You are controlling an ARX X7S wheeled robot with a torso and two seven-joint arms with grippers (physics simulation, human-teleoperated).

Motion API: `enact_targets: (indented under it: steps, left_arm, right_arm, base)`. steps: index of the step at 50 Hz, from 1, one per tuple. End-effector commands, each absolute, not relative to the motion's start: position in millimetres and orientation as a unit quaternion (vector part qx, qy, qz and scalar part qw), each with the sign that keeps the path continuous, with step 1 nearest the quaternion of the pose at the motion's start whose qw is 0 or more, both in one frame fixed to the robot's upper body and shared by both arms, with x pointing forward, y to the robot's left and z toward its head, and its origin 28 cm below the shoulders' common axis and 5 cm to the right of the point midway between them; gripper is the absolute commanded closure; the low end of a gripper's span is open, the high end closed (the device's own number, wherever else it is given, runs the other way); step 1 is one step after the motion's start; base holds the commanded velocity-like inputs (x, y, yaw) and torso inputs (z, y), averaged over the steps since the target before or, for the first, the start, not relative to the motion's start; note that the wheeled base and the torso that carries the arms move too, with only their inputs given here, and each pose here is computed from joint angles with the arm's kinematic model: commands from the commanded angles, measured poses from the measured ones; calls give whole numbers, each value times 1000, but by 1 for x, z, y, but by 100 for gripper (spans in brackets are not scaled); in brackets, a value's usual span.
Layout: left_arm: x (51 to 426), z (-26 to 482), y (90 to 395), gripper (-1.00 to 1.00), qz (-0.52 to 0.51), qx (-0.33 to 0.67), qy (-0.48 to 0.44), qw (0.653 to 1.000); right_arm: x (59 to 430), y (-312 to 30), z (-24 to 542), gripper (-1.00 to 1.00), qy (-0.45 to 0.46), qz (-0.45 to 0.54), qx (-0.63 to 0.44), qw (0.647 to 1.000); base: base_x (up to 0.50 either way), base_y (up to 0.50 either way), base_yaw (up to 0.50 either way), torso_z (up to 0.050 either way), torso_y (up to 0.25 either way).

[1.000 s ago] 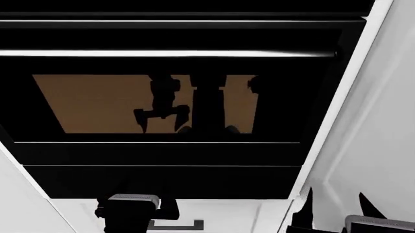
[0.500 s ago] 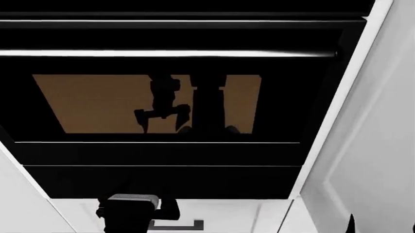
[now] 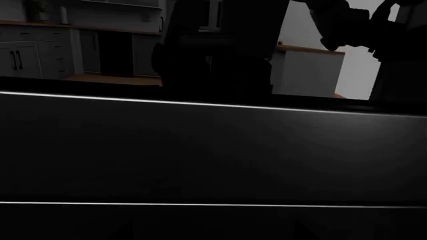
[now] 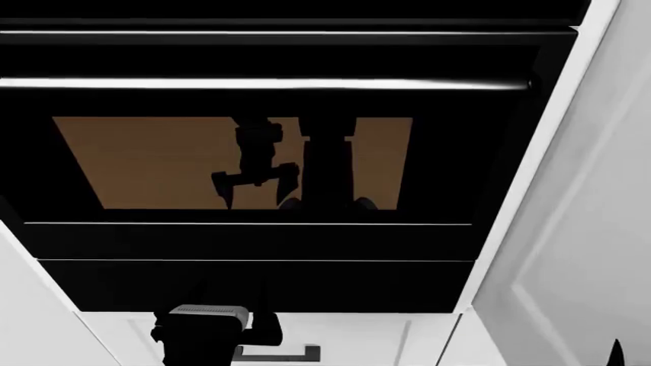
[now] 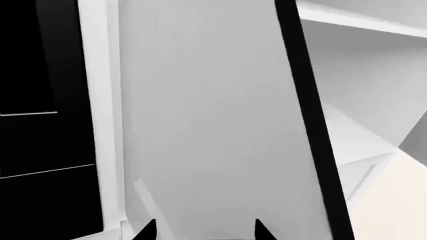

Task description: Close the side bottom right group 3 doors

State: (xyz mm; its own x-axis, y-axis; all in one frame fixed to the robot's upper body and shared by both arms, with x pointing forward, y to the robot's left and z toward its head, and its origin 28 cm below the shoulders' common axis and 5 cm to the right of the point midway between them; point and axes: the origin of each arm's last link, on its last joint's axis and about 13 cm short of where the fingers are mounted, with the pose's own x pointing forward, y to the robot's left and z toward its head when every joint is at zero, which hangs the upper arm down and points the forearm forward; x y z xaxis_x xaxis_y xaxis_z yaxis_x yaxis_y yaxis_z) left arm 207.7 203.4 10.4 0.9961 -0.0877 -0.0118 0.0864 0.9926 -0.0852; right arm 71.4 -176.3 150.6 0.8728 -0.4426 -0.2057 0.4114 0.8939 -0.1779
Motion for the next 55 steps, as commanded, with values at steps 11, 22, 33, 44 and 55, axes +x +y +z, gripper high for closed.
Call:
enact_targets:
  steps: [11,22,33,44,55]
  left_arm:
    - [207,11,204,-100,-42,-42,6,998]
    - [206,11,203,-100,-41,-40,7,998]
    - [206,11,203,-100,-42,-39,6,998]
    - [207,11,203,-100,-42,-39,5,998]
    - [207,11,203,-100,-42,-40,6,998]
  right_arm:
    - [86,-234,178,-100,38,-458,-127,879]
    - [104,-241,192,-100,56,-476,-144,866]
    - [119,-251,189,-100,108,-500,-171,842]
    - [137,-251,202,-100,99,-429,-159,883]
    - [160,-240,226,-100,55,-366,-178,912]
  base:
    - [0,0,0,0,3]
    - [0,0,0,1,2]
    - [0,0,0,1,2]
    - [0,0,0,2,2]
    - [0,0,0,2,2]
